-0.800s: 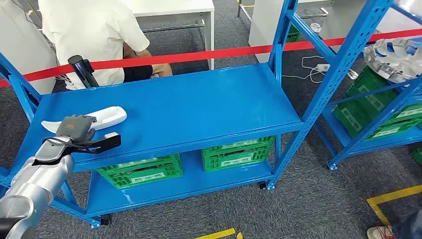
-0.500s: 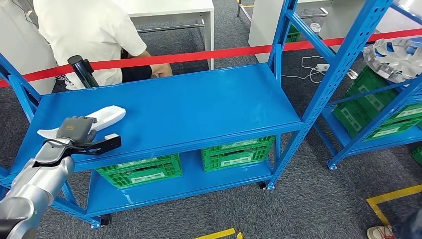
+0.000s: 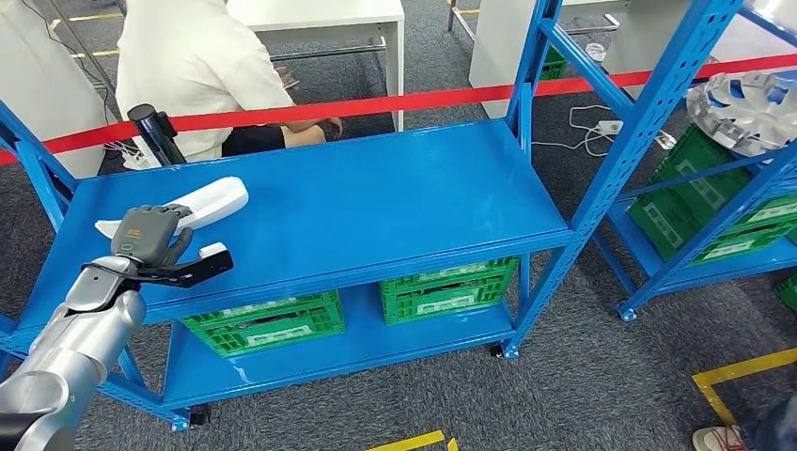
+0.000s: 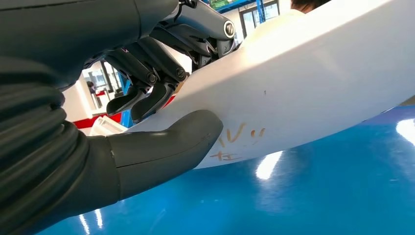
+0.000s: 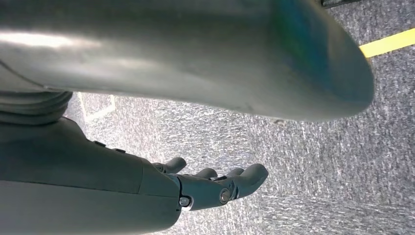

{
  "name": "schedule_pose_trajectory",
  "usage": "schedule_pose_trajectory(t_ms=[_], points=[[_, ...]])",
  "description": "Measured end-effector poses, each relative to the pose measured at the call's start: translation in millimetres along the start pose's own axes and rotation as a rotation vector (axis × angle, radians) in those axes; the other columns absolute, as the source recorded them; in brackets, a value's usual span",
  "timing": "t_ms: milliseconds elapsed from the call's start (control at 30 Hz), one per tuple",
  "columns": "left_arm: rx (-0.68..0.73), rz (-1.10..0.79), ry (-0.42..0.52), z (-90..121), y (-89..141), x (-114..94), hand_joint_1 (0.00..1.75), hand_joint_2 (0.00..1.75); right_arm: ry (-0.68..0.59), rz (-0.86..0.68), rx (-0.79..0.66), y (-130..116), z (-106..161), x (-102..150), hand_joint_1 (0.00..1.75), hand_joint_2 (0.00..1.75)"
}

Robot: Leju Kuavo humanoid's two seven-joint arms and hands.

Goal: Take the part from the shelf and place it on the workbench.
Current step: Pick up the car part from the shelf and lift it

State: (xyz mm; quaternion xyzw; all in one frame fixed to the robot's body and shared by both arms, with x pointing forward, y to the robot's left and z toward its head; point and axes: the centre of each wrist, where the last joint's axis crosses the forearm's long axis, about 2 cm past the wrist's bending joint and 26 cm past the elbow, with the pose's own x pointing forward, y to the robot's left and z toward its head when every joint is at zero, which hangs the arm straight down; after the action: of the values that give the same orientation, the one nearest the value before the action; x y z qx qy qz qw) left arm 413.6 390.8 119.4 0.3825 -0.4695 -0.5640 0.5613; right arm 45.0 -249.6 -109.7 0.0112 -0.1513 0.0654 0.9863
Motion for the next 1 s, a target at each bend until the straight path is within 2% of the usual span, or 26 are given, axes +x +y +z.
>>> schedule_pose_trajectory(t_ms=[267, 467, 667, 1000], points=[[0.035, 0.028, -0.032, -1.4, 1.1, 4.0, 1.75, 1.75, 0.001, 0.000, 0.000, 0.0, 0.0, -0.2, 0.00, 0.00], [0.204, 0.116, -0.202, -10.1, 15.2, 24.5, 1.75, 1.75, -0.004, 0.000, -0.005, -0.1, 0.0, 0.2, 0.00, 0.00], [0.349, 0.175, -0.363, -25.7, 53.2, 59.9, 1.75, 1.75, -0.009, -0.001, -0.008, -0.2, -0.1, 0.3, 0.00, 0.00], [0.465, 0.225, -0.502, -39.8, 134.7, 104.4, 1.75, 1.75, -0.023, -0.006, -0.012, -2.3, -0.1, -0.1, 0.00, 0.00]])
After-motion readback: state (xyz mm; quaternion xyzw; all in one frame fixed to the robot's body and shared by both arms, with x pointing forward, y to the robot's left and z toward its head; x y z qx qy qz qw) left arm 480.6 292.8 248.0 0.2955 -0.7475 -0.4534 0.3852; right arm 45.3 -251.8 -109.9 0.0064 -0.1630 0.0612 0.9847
